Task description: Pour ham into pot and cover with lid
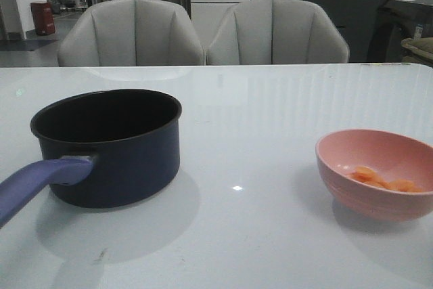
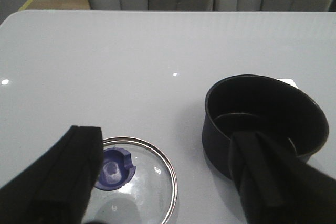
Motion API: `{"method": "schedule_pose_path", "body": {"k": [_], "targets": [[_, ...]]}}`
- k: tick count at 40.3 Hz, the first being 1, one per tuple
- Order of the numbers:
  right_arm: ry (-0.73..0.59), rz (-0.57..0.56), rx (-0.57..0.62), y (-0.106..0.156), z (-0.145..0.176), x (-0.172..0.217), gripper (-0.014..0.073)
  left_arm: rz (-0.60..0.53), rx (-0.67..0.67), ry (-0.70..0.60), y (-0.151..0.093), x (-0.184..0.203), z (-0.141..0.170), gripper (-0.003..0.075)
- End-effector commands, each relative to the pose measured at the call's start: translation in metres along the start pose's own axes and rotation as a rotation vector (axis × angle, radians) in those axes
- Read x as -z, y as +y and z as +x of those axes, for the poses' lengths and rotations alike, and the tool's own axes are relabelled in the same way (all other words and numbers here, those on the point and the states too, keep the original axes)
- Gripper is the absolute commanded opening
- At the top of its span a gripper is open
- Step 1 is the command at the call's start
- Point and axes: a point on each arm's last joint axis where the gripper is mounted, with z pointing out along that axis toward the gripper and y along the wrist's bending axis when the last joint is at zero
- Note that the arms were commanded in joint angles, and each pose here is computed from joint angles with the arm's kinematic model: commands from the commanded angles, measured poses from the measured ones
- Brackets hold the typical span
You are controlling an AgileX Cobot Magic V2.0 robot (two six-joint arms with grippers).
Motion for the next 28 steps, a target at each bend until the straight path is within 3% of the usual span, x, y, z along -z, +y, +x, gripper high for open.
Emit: {"method": "schedule_pose_path", "body": {"k": [1,8,20,28], "targets": [[-0.094,-0.005,0.010,0.001,-0.006,0.002,0.0139,0.032,-0.027,-0.137,-0.002,0.012,-0.008,0.0555],[-0.094,-0.005,0.010,0.001,-0.006,0.002,0.0139,0.088,-0.040,-0.211,-0.003,0.024,0.001,0.0468],[-0.094,-0.005,0.010,0.001,-0.006,0.002,0.0139,0.172,-0.073,-0.227,-0.005,0.024,0.006,0.0106],[-0.159,-0.012,0.009,0.001,-0.012,0.002,0.0139,0.186,-0.075,-0.226,-0.006,0.024,0.006,0.0113]]}}
